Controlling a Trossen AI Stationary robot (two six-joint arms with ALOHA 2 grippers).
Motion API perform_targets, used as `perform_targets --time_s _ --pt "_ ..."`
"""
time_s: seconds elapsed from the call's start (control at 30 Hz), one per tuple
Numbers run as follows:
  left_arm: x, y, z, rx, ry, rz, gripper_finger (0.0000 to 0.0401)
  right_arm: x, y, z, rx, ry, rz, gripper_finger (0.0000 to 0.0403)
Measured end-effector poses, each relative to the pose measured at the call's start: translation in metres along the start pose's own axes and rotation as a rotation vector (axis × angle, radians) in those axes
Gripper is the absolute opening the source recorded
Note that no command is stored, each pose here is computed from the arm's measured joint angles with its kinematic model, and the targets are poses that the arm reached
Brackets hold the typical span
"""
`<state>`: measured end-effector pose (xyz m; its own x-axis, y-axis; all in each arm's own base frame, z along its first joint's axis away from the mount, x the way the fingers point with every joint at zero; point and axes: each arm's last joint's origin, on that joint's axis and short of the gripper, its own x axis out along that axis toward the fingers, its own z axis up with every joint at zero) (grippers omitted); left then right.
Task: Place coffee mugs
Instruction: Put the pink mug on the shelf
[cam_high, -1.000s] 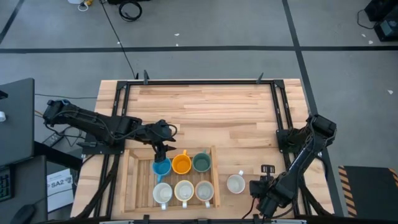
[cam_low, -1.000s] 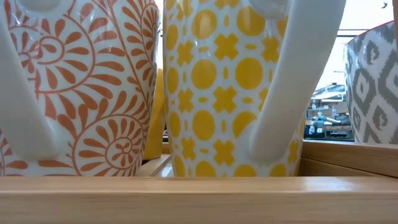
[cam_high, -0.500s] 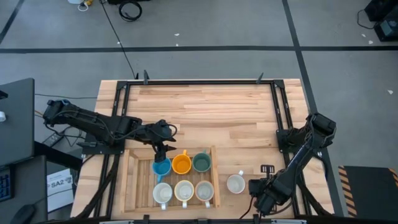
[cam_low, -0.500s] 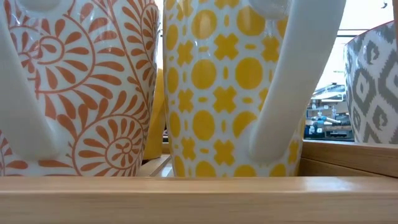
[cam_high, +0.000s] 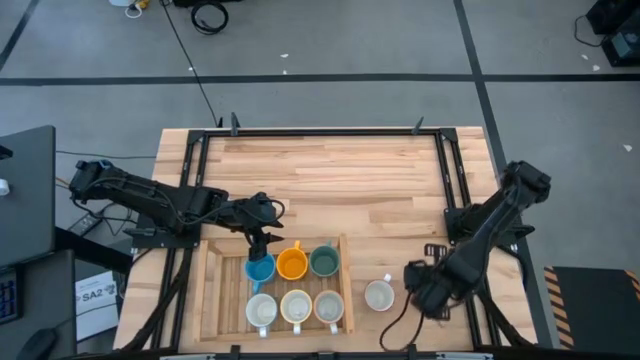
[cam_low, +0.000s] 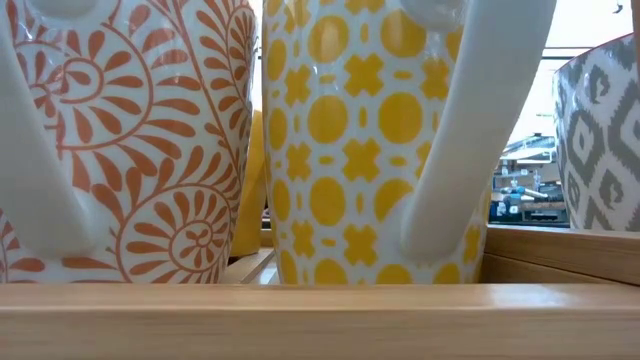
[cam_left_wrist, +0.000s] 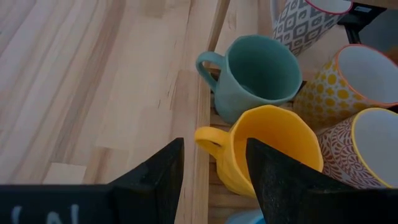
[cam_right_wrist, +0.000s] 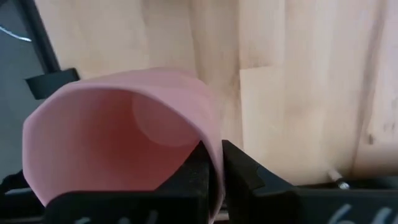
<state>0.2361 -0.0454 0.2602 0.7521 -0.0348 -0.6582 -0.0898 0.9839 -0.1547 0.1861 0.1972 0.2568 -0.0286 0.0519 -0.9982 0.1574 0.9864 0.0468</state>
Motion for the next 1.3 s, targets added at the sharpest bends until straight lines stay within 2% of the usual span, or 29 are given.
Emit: perform_targets --time_s 0.17,0.3,0.67,0.8,0.9,1.1,1.3 --pt "0.0 0.0 0.0 0.0 -0.002 0.0 0.018 -0.03 -0.033 -0.005 0.021 -0.028 0.01 0.003" --pt "0.0 0.0 0.0 0.0 -0.005 -0.002 0.018 -0.05 -0.064 -0.007 0.091 -0.083 -0.025 0.0029" --pt "0.0 -0.001 0.003 -0.004 -0.031 -0.01 0.018 -0.082 -0.142 0.012 0.454 -0.371 -0.115 0.0029" --pt "0.0 -0.001 0.003 -0.001 -0.031 -0.01 0.018 -0.086 -0.166 0.027 0.565 -0.46 -0.15 0.0031" --pt "0.0 -0.001 0.003 0.002 -0.031 -0.01 0.018 -0.089 -0.182 0.042 0.602 -0.534 -0.157 0.003" --pt "0.0 -0.001 0.003 0.004 -0.034 -0.011 0.018 -0.095 -0.213 0.079 0.624 -0.725 -0.133 0.003" --pt "0.0 -0.001 0.003 0.004 -0.033 -0.01 0.018 -0.09 -0.24 0.123 0.583 -0.848 -0.014 0.0029"
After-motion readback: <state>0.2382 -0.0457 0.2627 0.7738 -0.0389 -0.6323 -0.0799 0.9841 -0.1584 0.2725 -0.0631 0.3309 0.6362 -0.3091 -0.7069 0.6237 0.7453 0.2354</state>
